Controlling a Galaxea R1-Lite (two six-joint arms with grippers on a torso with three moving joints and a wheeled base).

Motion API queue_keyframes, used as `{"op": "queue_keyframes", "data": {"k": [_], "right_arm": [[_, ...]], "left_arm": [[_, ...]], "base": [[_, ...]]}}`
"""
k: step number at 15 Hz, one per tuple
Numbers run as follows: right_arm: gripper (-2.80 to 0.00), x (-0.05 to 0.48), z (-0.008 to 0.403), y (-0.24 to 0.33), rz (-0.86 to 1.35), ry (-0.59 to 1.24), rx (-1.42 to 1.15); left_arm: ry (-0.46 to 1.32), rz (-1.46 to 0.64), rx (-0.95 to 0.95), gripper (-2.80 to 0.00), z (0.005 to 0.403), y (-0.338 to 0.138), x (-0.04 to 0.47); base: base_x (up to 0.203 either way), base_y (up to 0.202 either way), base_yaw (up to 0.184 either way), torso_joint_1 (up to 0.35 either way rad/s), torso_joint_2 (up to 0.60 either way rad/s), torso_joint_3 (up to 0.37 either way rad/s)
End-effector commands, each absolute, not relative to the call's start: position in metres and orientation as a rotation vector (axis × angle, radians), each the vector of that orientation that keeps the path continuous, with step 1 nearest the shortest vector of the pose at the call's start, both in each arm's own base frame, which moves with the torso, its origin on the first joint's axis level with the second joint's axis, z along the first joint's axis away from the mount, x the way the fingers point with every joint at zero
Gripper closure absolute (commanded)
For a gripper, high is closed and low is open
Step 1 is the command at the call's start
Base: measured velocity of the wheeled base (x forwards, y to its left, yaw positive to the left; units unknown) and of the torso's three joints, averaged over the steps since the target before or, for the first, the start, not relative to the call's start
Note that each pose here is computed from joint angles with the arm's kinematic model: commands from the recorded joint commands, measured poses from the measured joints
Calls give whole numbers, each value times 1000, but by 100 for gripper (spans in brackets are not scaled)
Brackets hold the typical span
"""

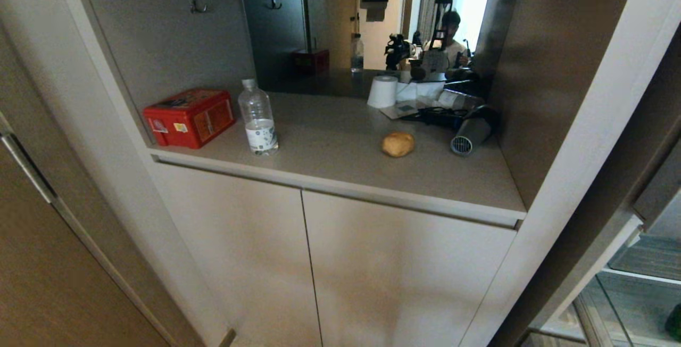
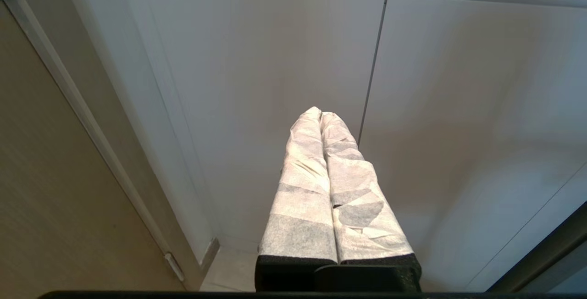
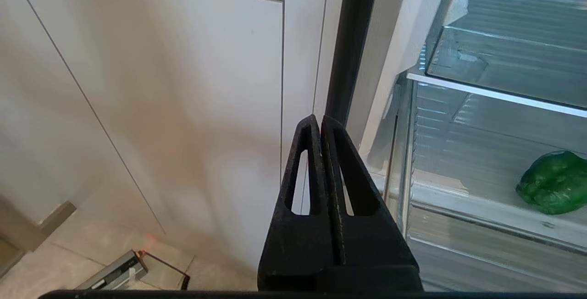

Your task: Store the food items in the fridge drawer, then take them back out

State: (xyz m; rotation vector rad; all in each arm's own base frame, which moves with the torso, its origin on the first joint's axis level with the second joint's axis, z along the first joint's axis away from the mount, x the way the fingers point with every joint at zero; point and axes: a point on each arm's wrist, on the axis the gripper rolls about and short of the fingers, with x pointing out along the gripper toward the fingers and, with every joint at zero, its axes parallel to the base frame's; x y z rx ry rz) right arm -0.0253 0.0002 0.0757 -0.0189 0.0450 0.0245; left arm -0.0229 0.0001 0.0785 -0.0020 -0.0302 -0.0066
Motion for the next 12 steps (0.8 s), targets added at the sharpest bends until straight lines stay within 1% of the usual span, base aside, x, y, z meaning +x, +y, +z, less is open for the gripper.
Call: {"op": "queue_keyframes", "data": {"k": [1,3,12], "right_arm": [[0,-25,76,0,25,49,-18],[0,-25,76,0,25,49,-18],[0,-25,76,0,23,49,-17]], "left_arm": [[-20,-6,-3,0,76,0,-22],[-20,-8,-3,0,76,0,-22],[-20,-7,-3,0,76,0,-22]], "base": [[-7,6,-55,-2,0,2],[-4,2,-113,3,1,3],[-1,7,-175,1,2,2]]}}
